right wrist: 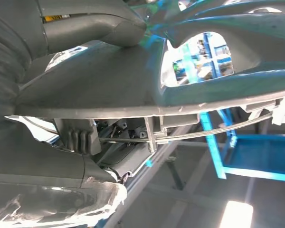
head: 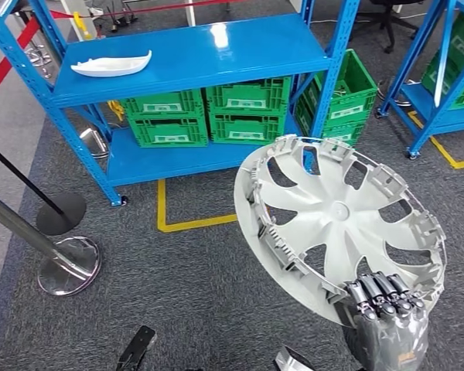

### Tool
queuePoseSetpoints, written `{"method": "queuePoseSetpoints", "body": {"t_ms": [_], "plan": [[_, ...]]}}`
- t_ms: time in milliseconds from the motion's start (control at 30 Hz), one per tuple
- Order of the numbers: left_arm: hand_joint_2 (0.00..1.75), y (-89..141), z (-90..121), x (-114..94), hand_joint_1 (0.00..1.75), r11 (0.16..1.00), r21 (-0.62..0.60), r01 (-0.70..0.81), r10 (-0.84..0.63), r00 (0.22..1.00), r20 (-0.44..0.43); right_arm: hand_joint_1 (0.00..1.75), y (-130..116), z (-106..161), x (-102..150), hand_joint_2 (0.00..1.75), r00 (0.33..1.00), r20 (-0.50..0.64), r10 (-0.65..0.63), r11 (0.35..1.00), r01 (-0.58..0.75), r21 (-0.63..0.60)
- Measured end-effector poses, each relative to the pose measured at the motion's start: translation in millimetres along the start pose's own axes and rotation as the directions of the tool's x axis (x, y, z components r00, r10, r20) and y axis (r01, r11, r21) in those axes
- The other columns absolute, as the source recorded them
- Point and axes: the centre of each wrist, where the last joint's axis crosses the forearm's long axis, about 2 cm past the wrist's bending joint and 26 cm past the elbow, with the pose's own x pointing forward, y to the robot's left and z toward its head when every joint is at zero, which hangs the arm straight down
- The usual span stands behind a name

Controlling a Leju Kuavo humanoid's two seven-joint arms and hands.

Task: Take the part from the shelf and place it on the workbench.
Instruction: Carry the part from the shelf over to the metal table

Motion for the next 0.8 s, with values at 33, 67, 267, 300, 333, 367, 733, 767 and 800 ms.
{"method": "queuePoseSetpoints", "body": {"t_ms": [33, 67, 267, 300, 333, 367, 733, 767, 800], "plan": [[1.75, -1.2, 0.4, -0.3, 0.0, 1.0, -0.003, 0.007, -0.007, 1.0, 0.0, 1.75, -2.5, 2.0, 0.4, 1.75, 1.0, -0.005, 0.001, 1.0, -0.001, 0.004], [1.75, -2.3, 0.8, -0.6, 0.0, 1.0, -0.005, 0.013, -0.013, 1.0, 0.0, 1.75, -5.1, 3.7, 0.8, 1.75, 1.0, -0.011, 0.003, 1.0, -0.003, 0.006], [1.75, -9.0, 2.4, -0.7, 0.0, 0.998, -0.01, 0.06, -0.06, 0.998, 0.007, 1.75, -21.9, 10.3, 2.3, 1.75, 0.999, -0.048, 0.019, 1.0, -0.018, 0.009], [1.75, -11.1, 2.4, 0.2, 0.0, 0.998, -0.013, 0.066, -0.066, 0.998, 0.01, 1.75, -24.9, 11.6, 2.4, 1.75, 0.998, -0.054, 0.022, 1.0, -0.022, 0.011], [1.75, -13.2, 2.7, 0.7, 0.0, 0.997, -0.017, 0.069, -0.069, 0.998, 0.013, 1.75, -27.0, 12.4, 2.2, 1.75, 0.998, -0.058, 0.026, 1.0, -0.025, 0.011], [1.75, -15.1, 3.3, 0.3, 0.0, 0.997, -0.021, 0.071, -0.071, 0.997, 0.013, 1.75, -28.4, 12.9, 2.0, 1.75, 0.998, -0.061, 0.028, 1.0, -0.028, 0.012], [1.75, -20.0, 6.6, -4.0, 0.0, 0.996, -0.036, 0.086, -0.085, 0.996, 0.008, 1.75, -36.0, 15.9, 1.1, 1.75, 0.996, -0.082, 0.043, 0.999, -0.042, 0.016], [1.75, -20.0, 6.5, -3.8, 0.0, 0.995, -0.037, 0.088, -0.088, 0.996, 0.009, 1.75, -36.5, 16.2, 0.8, 1.75, 0.995, -0.084, 0.045, 0.999, -0.044, 0.017], [1.75, -20.2, 6.4, -3.5, 0.0, 0.995, -0.038, 0.092, -0.091, 0.996, 0.011, 1.75, -37.1, 16.5, 0.6, 1.75, 0.995, -0.086, 0.048, 0.999, -0.046, 0.018]]}}
